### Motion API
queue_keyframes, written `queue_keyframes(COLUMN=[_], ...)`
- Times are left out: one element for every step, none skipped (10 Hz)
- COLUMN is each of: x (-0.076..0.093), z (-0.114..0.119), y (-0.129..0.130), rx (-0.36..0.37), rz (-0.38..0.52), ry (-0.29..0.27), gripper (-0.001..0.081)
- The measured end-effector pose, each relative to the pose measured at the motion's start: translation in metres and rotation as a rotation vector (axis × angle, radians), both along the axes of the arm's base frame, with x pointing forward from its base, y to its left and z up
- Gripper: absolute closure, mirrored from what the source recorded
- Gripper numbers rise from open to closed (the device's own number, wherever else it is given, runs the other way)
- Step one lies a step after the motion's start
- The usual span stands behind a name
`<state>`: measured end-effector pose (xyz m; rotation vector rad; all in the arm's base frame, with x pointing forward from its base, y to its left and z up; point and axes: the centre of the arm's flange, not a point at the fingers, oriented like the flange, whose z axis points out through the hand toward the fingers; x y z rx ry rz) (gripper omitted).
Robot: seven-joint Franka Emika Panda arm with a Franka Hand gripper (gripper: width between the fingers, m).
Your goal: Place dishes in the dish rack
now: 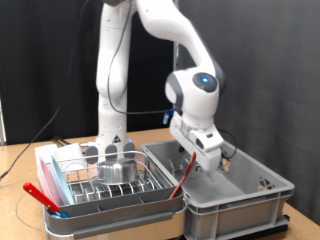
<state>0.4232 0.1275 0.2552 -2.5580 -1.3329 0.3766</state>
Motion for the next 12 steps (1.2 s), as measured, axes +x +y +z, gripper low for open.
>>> queue_keyframes(x=[0.002, 0.0, -0.004, -0.007, -0.009, -0.009, -0.009, -0.01, -0.012, -0.016, -0.02, -0.024], z=[-0.004, -0.005, -0.006, -0.007, -0.01, -0.014, -0.019, -0.024, -0.029, -0.034, -0.039, -0.045], y=[0.006, 0.005, 0.003, 0.0, -0.003, -0.005, -0.006, -0.006, -0.005, -0.003, -0.002, -0.001], rx=[-0.015, -0.014, -0.014, -0.023, -0.044, -0.069, -0.087, -0.092, -0.09, -0.094, -0.105, -0.118], rz=[0.02, 0.014, 0.008, -0.001, -0.015, -0.028, -0.039, -0.053, -0.066, -0.069, -0.067, -0.062], ry=[-0.039, -0.01, 0.033, 0.086, 0.125, 0.144, 0.152, 0.161, 0.185, 0.21, 0.232, 0.244], gripper=[-0.0005, -0.0005, -0.0005, -0.0005, -0.0005, -0.0005, -0.0005, -0.0005, -0.0005, -0.0005, -0.0005, -0.0005])
